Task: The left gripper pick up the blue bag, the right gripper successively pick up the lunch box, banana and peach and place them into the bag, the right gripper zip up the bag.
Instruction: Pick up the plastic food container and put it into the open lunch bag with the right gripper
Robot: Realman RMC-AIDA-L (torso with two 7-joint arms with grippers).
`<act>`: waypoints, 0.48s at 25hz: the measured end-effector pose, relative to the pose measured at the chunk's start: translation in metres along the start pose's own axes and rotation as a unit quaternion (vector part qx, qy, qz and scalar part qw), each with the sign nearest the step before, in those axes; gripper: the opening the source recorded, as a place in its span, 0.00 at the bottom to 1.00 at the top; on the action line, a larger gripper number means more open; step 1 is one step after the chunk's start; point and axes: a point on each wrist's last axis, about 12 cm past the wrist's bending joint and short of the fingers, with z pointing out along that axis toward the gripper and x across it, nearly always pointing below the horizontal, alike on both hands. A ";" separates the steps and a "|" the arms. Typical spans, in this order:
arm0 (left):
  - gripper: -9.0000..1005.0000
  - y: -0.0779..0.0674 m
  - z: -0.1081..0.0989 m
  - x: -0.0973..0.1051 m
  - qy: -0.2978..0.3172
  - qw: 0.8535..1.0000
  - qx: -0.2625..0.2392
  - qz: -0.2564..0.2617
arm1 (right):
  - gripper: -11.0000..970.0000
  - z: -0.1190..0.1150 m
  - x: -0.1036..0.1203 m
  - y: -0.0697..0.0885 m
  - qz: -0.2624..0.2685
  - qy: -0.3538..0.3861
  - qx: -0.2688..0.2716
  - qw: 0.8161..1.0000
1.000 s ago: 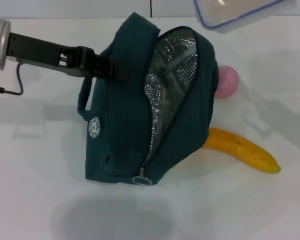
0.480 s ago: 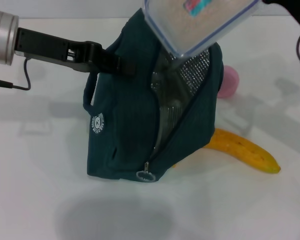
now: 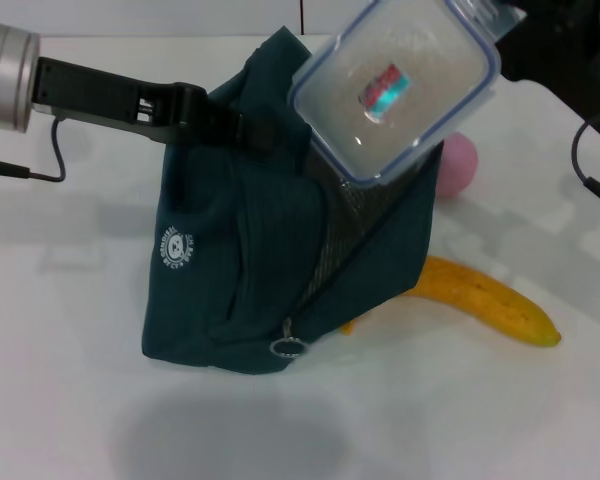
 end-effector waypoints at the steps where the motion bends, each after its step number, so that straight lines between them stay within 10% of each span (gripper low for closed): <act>1: 0.05 0.000 0.000 0.000 -0.001 1.000 0.000 0.000 | 0.10 -0.003 0.001 -0.001 -0.001 -0.002 0.005 1.000; 12: 0.05 0.001 0.006 0.001 0.001 1.000 0.015 -0.006 | 0.10 0.010 0.013 -0.012 -0.007 0.047 0.050 0.998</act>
